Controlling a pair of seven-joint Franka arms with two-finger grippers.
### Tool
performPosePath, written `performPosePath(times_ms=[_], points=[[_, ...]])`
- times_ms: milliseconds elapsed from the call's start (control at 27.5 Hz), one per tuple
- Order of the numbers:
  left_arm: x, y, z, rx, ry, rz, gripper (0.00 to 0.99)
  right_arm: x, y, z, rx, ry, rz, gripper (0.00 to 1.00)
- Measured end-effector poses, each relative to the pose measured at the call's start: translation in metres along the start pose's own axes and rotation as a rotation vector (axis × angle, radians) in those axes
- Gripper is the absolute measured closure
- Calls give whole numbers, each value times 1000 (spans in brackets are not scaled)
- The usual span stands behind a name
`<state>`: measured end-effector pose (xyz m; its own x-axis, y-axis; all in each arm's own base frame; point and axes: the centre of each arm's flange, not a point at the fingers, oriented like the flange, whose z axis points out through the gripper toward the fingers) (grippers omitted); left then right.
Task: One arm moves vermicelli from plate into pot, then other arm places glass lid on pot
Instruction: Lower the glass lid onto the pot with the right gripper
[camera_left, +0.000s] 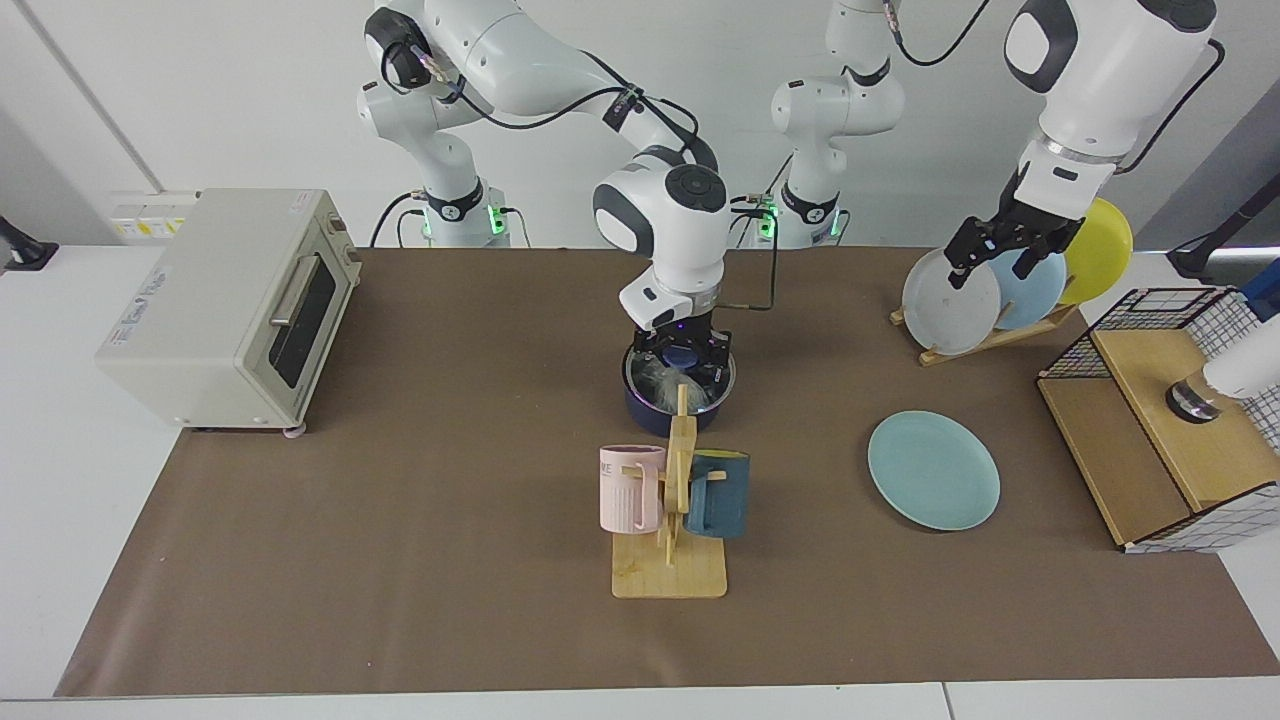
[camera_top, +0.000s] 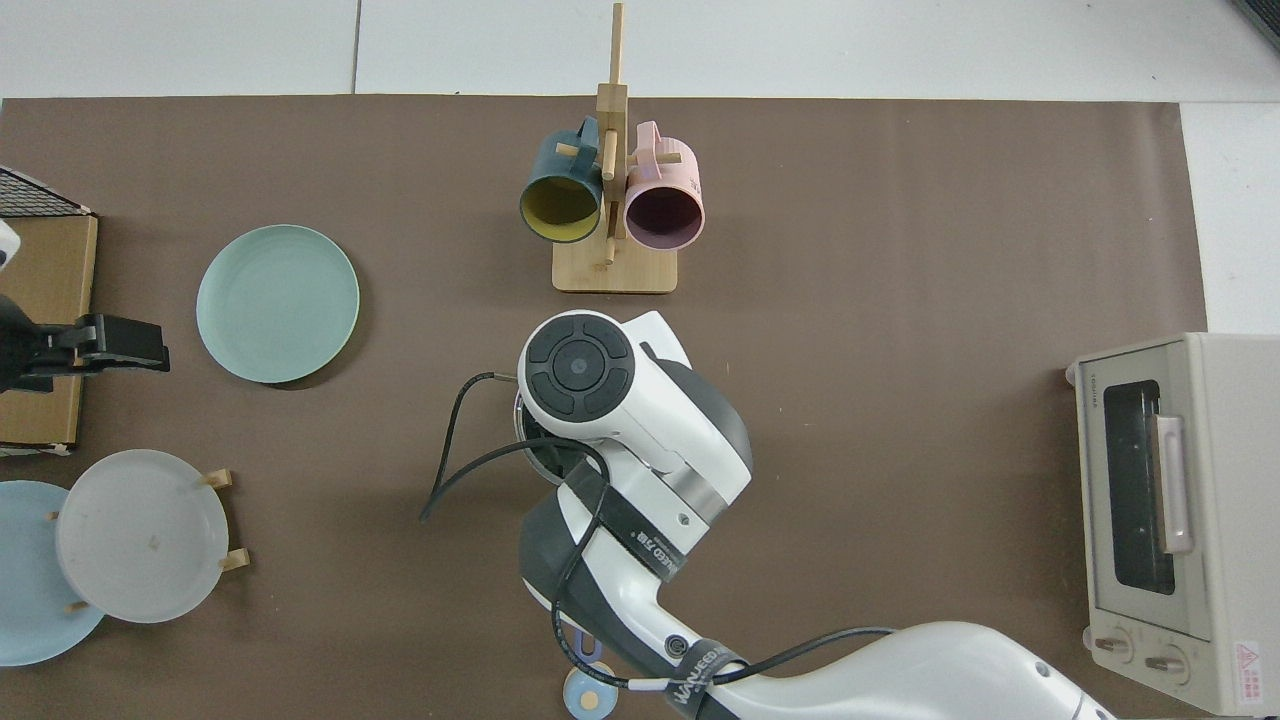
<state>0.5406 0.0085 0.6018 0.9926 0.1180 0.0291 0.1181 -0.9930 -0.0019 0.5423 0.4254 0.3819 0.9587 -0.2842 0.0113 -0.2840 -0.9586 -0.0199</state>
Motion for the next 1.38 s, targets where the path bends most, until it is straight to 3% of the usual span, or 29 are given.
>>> performPosePath(times_ms=[182,618,764,800,945,982,1382], points=[[0,0,0,0,0,0,0,0,3,3,-22,-12,2,568],[0,0,0,0,0,0,0,0,4,3,-22,-14,4,568],[0,0,0,0,0,0,0,2,5,3,-23,-14,6,405],[0,0,0,0,0,0,0,2,5,3,-23,-14,8,304],[0,0,0,0,0,0,0,5,8,2,-34,-20,13,123],[0,0,0,0,0,0,0,5,9,0,-41,-23,15,22],[0,0,0,0,0,0,0,14,12,-53,-64,-20,33,0]])
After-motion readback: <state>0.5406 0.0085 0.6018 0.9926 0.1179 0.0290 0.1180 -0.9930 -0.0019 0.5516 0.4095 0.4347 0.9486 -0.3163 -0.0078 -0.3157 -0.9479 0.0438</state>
